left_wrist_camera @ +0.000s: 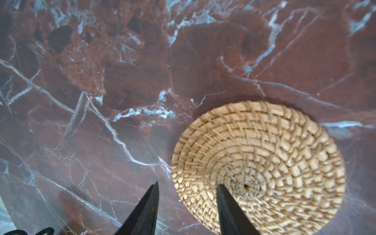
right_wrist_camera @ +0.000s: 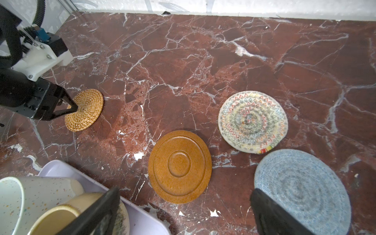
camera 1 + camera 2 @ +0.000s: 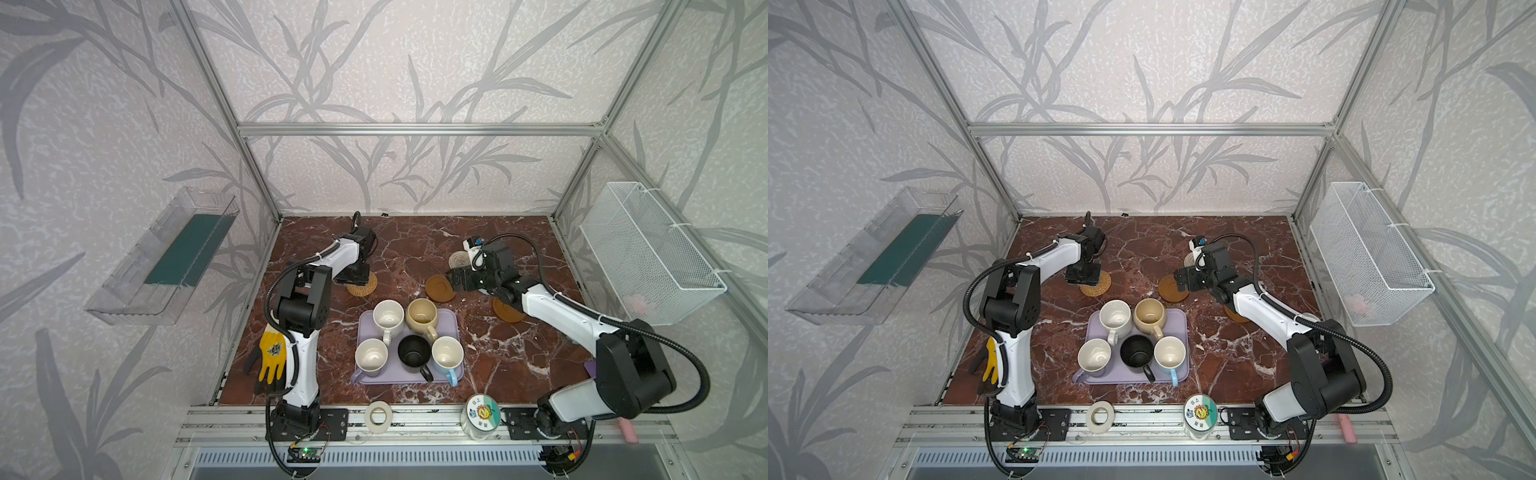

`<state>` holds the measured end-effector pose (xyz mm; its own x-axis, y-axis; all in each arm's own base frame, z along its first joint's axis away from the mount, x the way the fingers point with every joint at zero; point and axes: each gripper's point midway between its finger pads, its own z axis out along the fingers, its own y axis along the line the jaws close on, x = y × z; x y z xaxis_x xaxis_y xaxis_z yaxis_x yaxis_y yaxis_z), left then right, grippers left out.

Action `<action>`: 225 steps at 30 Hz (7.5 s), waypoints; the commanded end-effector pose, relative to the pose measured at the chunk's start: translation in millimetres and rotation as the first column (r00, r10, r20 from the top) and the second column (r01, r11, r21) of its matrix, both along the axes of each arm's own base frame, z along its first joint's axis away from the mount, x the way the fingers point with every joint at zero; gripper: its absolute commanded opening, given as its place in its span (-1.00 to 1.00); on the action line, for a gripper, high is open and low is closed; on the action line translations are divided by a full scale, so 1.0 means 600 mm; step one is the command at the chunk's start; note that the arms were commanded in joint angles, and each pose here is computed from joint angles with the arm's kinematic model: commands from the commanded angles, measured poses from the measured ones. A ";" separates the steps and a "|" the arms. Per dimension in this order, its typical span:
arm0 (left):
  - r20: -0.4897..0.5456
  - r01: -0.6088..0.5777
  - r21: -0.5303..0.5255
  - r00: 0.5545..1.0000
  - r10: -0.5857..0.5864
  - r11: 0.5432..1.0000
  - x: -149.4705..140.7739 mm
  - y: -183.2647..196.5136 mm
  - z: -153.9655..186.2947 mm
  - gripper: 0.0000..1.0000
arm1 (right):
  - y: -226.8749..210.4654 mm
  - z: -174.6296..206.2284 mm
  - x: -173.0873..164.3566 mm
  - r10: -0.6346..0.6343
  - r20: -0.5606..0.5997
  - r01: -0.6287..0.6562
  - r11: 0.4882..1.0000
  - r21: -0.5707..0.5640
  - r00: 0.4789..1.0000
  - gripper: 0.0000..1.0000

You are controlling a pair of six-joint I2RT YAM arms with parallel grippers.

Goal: Place cups on coasters
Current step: Move the coaster to the middle-left of the table, then move the coaster to the top-center of the table.

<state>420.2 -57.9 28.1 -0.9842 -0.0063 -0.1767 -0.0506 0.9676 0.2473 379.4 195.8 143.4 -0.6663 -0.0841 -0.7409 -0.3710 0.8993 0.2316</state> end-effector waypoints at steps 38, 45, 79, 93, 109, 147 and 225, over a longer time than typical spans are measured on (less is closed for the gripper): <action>0.172 -0.004 -0.160 0.985 0.032 0.987 0.027 -0.048 0.185 0.42 | -0.018 -0.023 -0.008 -0.117 -0.097 0.110 0.992 -0.067 0.988 0.97; 0.214 0.227 -0.376 0.965 -0.154 0.898 0.027 -0.220 0.187 0.65 | -0.025 -0.052 -0.018 -0.140 -0.190 0.127 0.989 -0.079 0.972 0.94; 0.084 0.414 -0.354 0.907 -0.412 0.839 0.013 -0.453 -0.014 0.55 | -0.077 -0.074 -0.025 -0.208 -0.256 0.201 0.978 -0.053 0.944 0.82; 0.000 0.353 -0.059 0.935 -0.354 0.934 0.023 -0.367 -0.038 0.05 | -0.080 -0.064 -0.024 -0.219 -0.231 0.216 0.976 -0.038 0.948 0.82; -0.031 0.178 0.002 0.983 -0.178 0.984 0.009 -0.206 -0.023 -0.09 | -0.062 -0.059 -0.015 -0.174 -0.229 0.177 0.984 -0.008 0.958 0.82; 0.118 0.077 -0.167 0.991 -0.057 0.983 0.054 -0.176 0.120 0.35 | -0.099 -0.019 0.073 -0.237 -0.155 0.226 0.971 -0.084 0.959 0.92; 0.242 0.127 -0.685 0.968 0.059 0.717 0.015 -0.309 0.206 0.99 | 0.068 -0.243 0.095 0.025 -0.588 -0.237 0.928 -0.287 0.809 0.18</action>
